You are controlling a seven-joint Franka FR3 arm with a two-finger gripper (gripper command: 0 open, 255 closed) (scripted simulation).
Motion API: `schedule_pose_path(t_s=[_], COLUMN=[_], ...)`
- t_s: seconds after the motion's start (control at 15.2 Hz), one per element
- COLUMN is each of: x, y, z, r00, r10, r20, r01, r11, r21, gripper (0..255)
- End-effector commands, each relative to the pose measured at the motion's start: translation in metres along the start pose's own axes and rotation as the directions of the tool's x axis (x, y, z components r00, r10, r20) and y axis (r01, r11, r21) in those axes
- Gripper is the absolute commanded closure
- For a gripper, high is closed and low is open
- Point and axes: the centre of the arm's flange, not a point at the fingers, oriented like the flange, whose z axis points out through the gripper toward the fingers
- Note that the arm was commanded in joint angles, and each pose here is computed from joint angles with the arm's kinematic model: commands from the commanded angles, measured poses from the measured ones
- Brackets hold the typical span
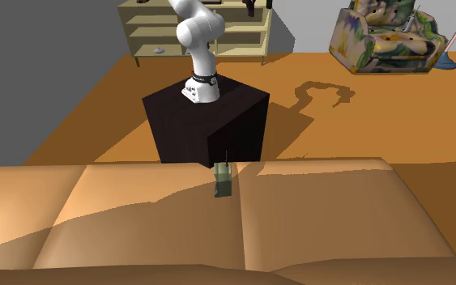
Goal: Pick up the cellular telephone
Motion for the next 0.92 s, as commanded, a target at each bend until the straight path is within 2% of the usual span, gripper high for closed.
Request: schedule_pose_path(t_s=[0.0, 0.86], x=[0.0, 0.039], y=[0.0, 0.115], z=[0.0, 0.115], r00=[1.0, 0.991], r10=[0.0, -0.13], r20=[0.0, 0.014], r01=[0.0, 0.131], r11=[1.0, 0.991], r21=[0.0, -0.043], gripper=[0, 0])
